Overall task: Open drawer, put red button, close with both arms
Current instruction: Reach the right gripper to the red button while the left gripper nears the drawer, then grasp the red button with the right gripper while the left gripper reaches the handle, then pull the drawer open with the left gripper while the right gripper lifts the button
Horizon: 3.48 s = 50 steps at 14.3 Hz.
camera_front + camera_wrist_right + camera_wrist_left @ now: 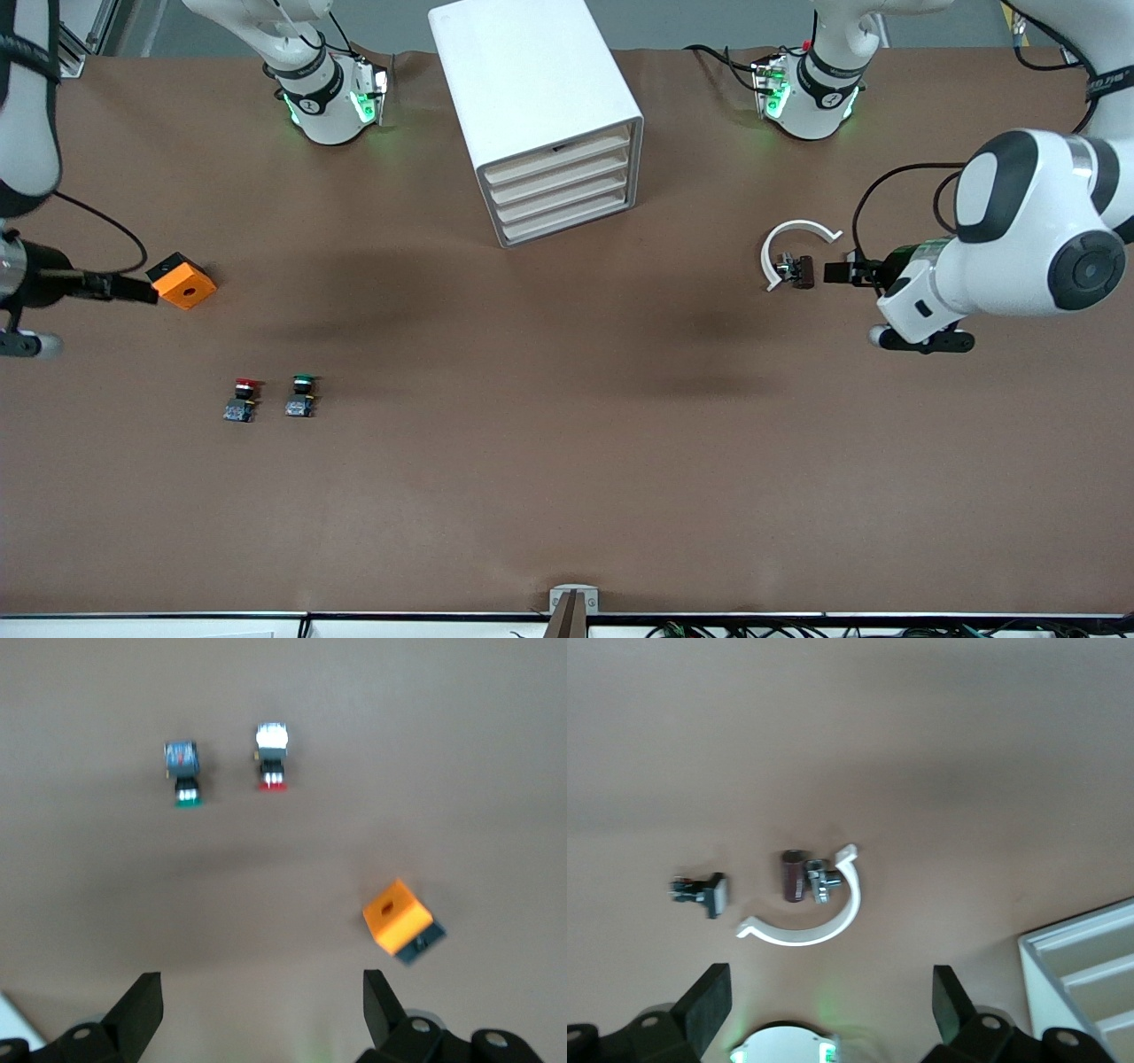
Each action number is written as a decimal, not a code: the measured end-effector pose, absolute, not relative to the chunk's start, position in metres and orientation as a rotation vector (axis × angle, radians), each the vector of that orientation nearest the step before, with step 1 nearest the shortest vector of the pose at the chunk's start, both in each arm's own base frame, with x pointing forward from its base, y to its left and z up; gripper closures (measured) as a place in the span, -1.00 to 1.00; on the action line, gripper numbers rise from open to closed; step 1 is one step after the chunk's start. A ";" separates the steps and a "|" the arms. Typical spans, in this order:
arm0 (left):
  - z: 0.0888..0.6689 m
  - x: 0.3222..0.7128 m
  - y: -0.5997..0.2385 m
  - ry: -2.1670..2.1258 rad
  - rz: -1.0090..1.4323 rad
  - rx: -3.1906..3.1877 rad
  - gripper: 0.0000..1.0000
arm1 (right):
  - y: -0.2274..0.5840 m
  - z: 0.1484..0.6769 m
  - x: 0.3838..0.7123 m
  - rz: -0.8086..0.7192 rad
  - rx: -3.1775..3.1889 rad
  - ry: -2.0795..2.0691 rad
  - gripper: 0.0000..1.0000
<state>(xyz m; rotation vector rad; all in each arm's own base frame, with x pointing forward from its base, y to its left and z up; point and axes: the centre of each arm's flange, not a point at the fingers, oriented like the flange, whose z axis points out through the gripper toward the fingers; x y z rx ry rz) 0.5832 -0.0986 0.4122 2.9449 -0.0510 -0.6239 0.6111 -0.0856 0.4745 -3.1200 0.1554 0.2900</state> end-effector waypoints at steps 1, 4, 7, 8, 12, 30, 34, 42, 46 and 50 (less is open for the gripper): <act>0.403 0.586 -0.103 -0.044 -0.638 2.920 -1.00 | -0.086 0.454 0.621 0.250 -3.123 0.157 -1.00; 0.375 0.589 -0.132 0.020 -0.684 2.911 -1.00 | -0.089 0.398 0.636 0.155 -3.135 0.162 -1.00; 0.348 0.588 -0.180 0.162 -0.741 2.952 -1.00 | -0.090 0.360 0.647 0.091 -3.147 0.163 -1.00; 0.341 0.588 -0.195 0.222 -0.761 2.966 -1.00 | -0.091 0.349 0.650 0.074 -3.150 0.163 -1.00; 0.316 0.584 -0.249 0.546 -0.854 2.938 -1.00 | -0.093 0.305 0.660 -0.004 -3.162 0.163 -1.00; 0.230 0.512 -0.366 1.888 -1.774 2.320 -1.00 | -0.091 0.189 0.654 -0.042 -3.168 0.278 -1.00; 0.214 0.480 -0.396 1.930 -1.953 2.320 -1.00 | -0.090 0.184 0.653 -0.029 -3.167 0.275 -1.00; 0.190 0.435 -0.421 2.131 -2.142 2.322 -0.99 | -0.088 0.180 0.652 -0.019 -3.166 0.272 -1.00; 0.181 0.429 -0.423 2.201 -2.211 2.252 -0.53 | -0.088 0.179 0.651 -0.016 -3.166 0.272 -0.42; 0.178 0.415 -0.432 2.203 -2.229 2.287 -0.08 | -0.089 0.179 0.651 -0.017 -3.157 0.289 0.20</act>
